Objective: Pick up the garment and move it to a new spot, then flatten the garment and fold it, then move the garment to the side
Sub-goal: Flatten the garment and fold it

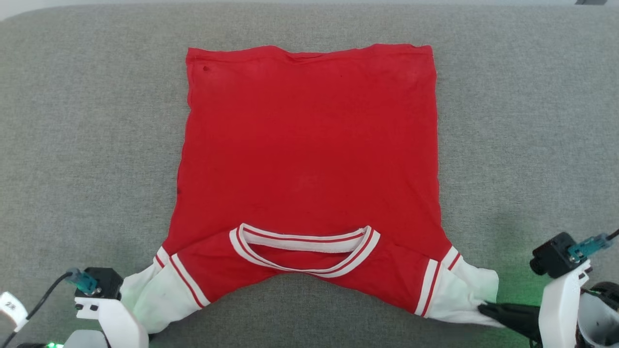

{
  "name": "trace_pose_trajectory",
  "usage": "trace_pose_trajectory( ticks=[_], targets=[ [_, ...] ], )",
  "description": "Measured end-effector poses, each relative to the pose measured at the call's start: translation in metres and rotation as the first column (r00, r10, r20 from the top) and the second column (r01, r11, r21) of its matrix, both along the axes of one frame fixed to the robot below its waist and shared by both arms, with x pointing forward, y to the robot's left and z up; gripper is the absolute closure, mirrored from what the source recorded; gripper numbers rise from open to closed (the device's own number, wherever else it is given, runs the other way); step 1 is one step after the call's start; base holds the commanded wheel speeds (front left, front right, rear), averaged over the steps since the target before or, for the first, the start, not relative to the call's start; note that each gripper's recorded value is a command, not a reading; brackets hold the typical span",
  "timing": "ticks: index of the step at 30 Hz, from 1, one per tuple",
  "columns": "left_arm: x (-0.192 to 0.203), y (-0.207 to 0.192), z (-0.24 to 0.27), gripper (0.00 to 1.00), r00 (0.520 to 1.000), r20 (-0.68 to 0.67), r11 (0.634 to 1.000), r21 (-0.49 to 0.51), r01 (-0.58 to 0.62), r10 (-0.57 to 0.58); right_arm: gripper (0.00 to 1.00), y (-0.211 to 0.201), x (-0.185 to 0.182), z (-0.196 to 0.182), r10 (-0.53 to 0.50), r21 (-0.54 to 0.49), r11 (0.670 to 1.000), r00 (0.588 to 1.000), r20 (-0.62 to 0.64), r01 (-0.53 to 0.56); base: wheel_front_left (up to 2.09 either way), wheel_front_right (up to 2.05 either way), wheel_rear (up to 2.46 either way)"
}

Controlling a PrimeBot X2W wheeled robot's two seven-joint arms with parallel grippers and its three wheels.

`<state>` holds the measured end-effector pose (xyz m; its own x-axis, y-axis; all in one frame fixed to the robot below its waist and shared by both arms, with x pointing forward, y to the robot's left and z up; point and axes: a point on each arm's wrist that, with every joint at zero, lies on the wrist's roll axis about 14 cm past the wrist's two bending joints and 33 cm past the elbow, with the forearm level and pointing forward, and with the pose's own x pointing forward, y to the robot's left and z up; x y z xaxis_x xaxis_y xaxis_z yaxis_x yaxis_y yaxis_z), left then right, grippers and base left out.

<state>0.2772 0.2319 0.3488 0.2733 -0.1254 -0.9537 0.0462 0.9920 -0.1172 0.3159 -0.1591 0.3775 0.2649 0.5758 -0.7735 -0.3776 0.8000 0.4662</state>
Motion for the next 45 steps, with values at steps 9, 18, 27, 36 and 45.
trace_pose_trajectory(
  ticks=[9,18,27,36,45],
  targets=[
    [0.038,-0.023,0.019,1.00,0.976,0.219,0.998,-0.069,0.009,0.007,0.00,0.006,0.055,0.043,-0.021,0.010,1.000,0.967,0.255,0.019,0.00,0.00,0.00],
    [0.056,-0.039,0.022,1.00,0.951,0.310,0.993,-0.119,0.025,0.013,0.00,0.021,0.138,0.091,-0.091,0.033,0.996,0.844,0.529,0.086,0.00,0.00,0.00],
    [0.067,-0.043,0.018,1.00,0.943,0.331,0.990,-0.135,0.032,0.014,0.00,0.036,0.231,0.086,-0.132,0.010,0.988,0.804,0.580,0.154,0.00,0.00,0.00],
    [0.068,-0.039,0.009,1.00,0.949,0.313,0.989,-0.151,0.004,0.044,0.00,0.038,0.289,0.042,-0.142,-0.083,0.974,0.859,0.491,0.209,0.00,0.00,0.00],
    [0.067,-0.035,0.000,1.00,0.951,0.297,0.985,-0.170,-0.033,0.083,0.00,0.060,0.310,-0.005,-0.143,-0.156,0.969,0.952,0.271,0.190,0.00,0.00,0.00]
  ],
)
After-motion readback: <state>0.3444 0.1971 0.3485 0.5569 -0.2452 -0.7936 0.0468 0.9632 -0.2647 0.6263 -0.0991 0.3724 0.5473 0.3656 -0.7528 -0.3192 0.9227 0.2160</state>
